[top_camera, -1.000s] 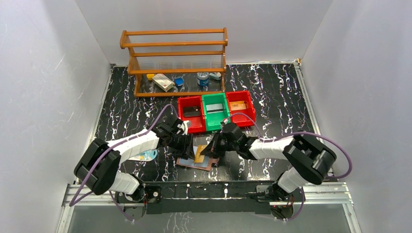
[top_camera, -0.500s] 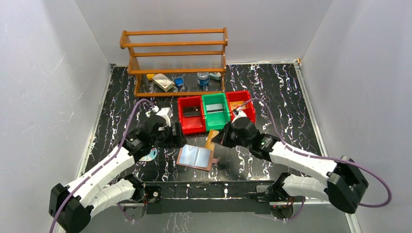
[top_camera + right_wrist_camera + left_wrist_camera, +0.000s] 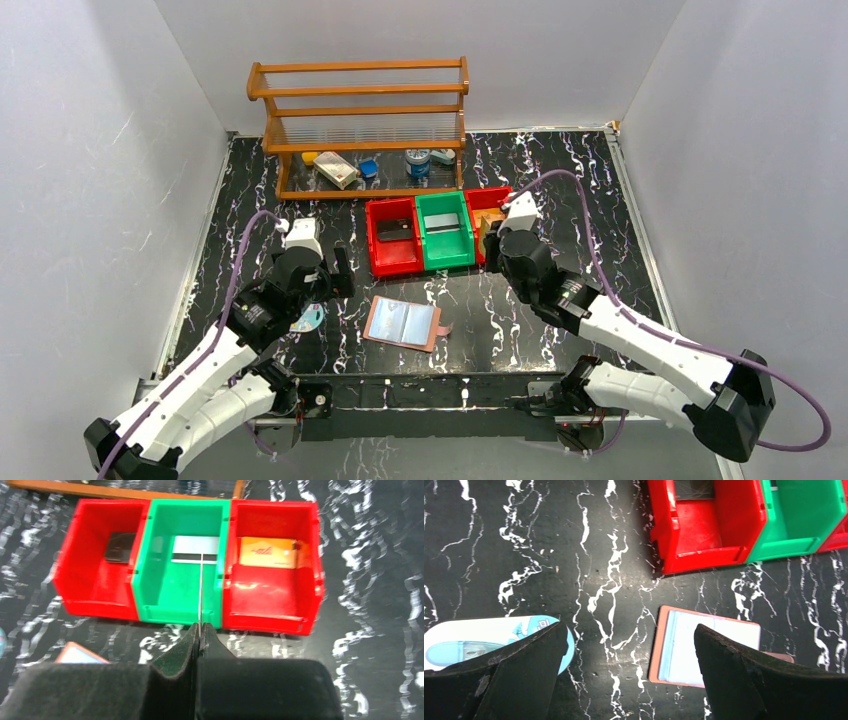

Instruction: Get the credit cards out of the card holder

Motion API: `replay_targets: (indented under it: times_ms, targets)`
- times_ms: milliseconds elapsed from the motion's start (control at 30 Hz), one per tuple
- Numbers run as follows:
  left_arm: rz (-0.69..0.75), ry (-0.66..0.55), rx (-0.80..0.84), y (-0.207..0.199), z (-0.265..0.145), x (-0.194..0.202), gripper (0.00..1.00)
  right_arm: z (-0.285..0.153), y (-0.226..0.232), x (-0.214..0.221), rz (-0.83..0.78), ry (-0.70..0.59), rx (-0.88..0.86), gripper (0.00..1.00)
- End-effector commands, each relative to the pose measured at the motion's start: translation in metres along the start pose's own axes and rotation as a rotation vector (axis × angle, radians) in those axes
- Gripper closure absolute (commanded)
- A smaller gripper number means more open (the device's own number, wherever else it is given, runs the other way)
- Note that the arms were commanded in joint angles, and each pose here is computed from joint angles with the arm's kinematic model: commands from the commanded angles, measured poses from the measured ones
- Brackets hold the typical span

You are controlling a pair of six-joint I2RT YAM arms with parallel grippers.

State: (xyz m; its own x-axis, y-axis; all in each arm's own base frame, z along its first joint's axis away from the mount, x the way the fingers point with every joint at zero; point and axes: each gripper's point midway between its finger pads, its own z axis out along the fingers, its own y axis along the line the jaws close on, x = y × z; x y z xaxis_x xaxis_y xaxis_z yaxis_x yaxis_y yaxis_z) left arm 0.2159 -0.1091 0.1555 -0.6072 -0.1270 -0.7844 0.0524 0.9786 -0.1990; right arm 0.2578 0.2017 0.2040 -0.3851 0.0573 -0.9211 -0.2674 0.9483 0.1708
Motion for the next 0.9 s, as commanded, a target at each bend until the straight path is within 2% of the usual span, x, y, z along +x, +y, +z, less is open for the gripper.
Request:
replay_targets:
  times_ms: [0,233,400,633,867]
  targets:
    - [0.030,-0.021,-0.087,0.020,0.005,0.003,0.02,0.005,-0.010,-0.043,-0.231,-0.125,0.063,1.00]
    - [0.072,-0.004,-0.042,0.010,0.010,0.004,0.02,0.027,-0.016,-0.029,-0.549,-0.047,0.093,1.00]
    - [0.106,-0.017,-0.044,0.009,0.012,-0.002,0.02,0.042,-0.025,-0.027,-0.688,0.008,0.110,1.00]
    - [0.166,-0.092,-0.030,0.008,0.012,-0.017,0.02,0.060,-0.033,-0.035,-0.660,0.025,0.021,1.00]
    - [0.175,-0.111,-0.075,0.016,0.014,-0.019,0.02,0.100,-0.058,-0.024,-0.628,0.135,-0.059,1.00]
